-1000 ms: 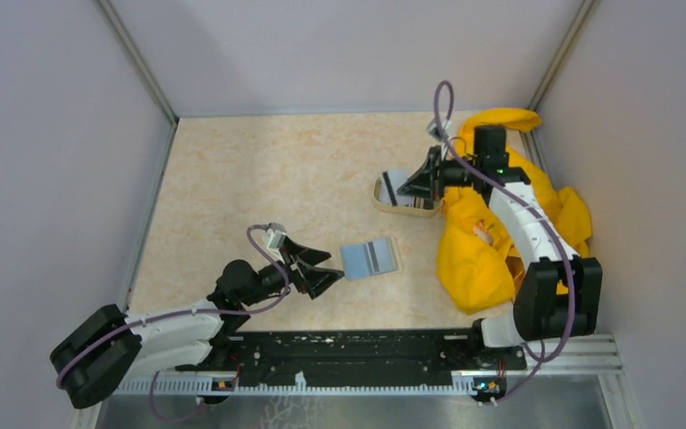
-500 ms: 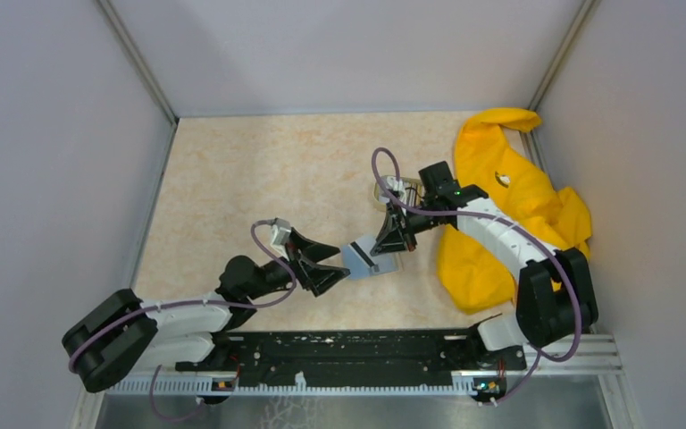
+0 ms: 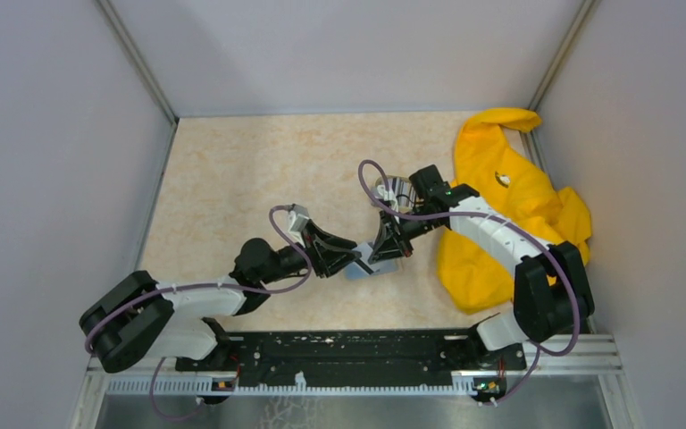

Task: Put the credit cards into the card holder
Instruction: Pick up the credit card from the storage box, then insert the credit card into the card holder.

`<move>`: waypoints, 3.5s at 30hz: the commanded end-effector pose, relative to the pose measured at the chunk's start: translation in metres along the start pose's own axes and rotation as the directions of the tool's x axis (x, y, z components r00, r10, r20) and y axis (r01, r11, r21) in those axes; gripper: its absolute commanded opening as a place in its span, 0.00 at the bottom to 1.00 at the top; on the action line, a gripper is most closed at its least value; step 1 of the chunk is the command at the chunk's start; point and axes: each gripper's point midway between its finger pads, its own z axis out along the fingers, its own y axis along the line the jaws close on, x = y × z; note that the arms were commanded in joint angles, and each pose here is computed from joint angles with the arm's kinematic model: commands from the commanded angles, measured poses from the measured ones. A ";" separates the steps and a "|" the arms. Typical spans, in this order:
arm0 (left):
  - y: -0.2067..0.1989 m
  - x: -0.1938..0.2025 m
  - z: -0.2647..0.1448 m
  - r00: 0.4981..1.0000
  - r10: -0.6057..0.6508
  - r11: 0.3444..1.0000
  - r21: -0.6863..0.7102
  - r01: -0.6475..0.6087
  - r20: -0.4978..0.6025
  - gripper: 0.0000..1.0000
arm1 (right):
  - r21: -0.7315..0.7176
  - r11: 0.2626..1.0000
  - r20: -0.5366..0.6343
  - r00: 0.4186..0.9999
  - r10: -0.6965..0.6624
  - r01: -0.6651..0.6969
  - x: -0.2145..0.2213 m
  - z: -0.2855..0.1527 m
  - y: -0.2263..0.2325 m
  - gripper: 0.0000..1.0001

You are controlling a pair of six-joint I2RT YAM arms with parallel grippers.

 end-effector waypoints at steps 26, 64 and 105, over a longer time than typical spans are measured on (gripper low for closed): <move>-0.003 0.015 0.006 0.986 0.092 0.995 0.055 -0.085 -0.139 0.19 | -0.001 0.998 -0.034 0.998 -0.060 0.060 -0.008 0.005 -0.005 0.00; 0.084 0.078 -0.020 0.779 -0.530 0.844 -0.120 0.523 -0.335 0.00 | 0.445 0.864 -0.480 0.877 0.008 0.235 0.087 -0.032 -0.114 0.35; 0.136 0.114 -0.010 0.726 -0.572 0.820 -0.283 0.497 -0.382 0.00 | 0.501 0.842 -0.578 0.801 0.156 0.197 0.116 -0.041 -0.128 0.34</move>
